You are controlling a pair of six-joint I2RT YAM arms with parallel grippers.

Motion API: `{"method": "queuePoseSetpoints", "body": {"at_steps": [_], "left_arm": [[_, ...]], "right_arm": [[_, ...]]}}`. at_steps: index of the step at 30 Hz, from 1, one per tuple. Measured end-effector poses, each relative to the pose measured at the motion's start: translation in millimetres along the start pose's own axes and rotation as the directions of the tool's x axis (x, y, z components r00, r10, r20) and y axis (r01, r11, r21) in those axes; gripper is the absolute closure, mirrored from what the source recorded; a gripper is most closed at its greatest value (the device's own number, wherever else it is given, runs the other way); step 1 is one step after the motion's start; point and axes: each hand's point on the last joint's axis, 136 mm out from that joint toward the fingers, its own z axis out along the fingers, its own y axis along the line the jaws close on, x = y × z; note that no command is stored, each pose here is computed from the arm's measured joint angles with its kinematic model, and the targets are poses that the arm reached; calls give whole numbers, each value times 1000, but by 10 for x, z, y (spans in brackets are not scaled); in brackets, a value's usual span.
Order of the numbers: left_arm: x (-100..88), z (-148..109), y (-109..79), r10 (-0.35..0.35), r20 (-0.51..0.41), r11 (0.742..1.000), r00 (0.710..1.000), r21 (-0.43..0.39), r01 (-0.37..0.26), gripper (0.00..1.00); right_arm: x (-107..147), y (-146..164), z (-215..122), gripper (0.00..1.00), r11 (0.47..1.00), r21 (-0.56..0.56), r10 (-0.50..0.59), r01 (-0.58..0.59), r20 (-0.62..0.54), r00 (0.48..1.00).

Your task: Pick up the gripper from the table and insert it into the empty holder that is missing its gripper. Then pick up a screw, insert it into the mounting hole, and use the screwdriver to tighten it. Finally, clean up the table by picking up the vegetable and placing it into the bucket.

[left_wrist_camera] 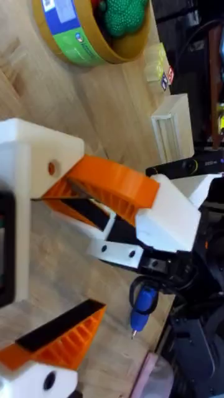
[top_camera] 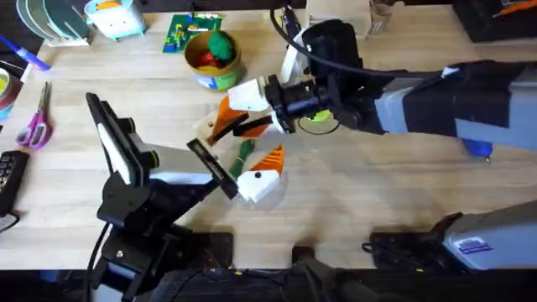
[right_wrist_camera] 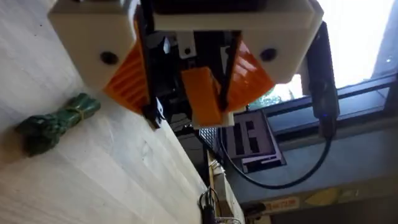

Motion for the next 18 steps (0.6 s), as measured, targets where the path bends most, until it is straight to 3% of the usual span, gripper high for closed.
{"method": "queuePoseSetpoints", "body": {"at_steps": [18], "left_arm": [[7, 0, -75, 19, -4, 999, 1000, 42, -19, 7]], "right_arm": [[10, -10, -80, 335, 1000, -18, 20, -20, -30, 999]]}}
